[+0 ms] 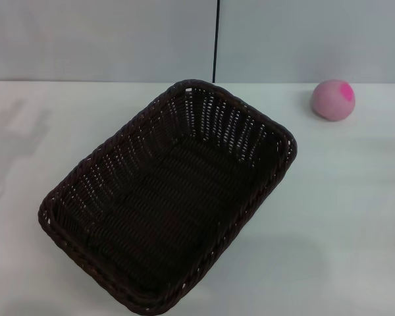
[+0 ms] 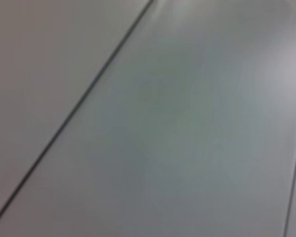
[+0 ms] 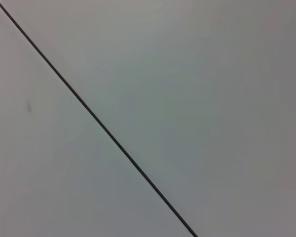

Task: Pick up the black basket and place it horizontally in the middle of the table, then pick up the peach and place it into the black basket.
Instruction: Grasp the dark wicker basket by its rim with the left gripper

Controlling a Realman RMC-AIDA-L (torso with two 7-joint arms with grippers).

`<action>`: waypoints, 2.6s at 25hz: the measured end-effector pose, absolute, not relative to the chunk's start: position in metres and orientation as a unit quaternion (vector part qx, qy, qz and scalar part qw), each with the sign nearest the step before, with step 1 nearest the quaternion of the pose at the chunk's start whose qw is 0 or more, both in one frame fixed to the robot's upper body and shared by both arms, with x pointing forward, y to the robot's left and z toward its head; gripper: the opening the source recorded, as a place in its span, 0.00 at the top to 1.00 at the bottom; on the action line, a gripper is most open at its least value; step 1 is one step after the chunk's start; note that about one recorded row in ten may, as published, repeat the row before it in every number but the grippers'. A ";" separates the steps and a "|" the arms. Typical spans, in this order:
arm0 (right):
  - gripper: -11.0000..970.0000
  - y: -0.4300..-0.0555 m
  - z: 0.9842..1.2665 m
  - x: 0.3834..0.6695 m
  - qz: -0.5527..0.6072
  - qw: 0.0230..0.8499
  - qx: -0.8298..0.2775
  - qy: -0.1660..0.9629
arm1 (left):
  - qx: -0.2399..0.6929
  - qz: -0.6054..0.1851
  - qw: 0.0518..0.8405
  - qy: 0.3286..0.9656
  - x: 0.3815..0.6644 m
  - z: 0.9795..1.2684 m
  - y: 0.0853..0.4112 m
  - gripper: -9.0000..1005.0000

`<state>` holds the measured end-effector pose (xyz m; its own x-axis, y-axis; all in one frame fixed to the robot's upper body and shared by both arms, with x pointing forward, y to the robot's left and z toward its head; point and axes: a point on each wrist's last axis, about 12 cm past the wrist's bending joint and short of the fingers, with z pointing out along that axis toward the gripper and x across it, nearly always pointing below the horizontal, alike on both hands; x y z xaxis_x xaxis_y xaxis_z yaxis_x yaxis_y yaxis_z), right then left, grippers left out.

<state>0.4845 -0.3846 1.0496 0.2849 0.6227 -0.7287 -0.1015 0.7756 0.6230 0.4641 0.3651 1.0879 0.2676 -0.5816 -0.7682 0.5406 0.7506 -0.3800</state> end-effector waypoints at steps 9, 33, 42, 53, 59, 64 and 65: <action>0.41 -0.381 1.050 0.482 0.254 0.763 0.231 0.548 | 0.001 -0.369 0.776 0.511 0.473 1.093 0.367 0.30; 0.41 -0.382 1.047 0.478 0.262 0.756 0.240 0.549 | 0.234 -0.473 0.445 0.724 0.565 1.180 0.339 0.46; 0.41 -0.386 1.042 0.473 0.252 0.751 0.255 0.555 | 0.259 -0.410 0.383 0.786 0.586 1.182 0.309 0.37; 0.41 -0.391 1.039 0.467 0.241 0.750 0.269 0.554 | 0.265 -0.347 0.304 0.847 0.596 1.183 0.298 0.21; 0.41 -0.393 1.037 0.467 0.233 0.745 0.280 0.558 | 0.280 -0.315 0.274 0.864 0.595 1.183 0.293 0.22; 0.41 -0.395 1.035 0.466 0.229 0.743 0.284 0.561 | 0.293 -0.298 0.241 0.876 0.593 1.178 0.290 0.23; 0.41 -0.395 1.035 0.466 0.229 0.743 0.285 0.561 | 0.296 -0.294 0.234 0.878 0.593 1.177 0.288 0.23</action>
<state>0.4657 -0.3946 1.0351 0.2649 0.6599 -0.7031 -0.0211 0.7329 0.6800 0.5931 0.2879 1.1771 -0.7148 0.3821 -0.5857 0.6579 0.6513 -0.3780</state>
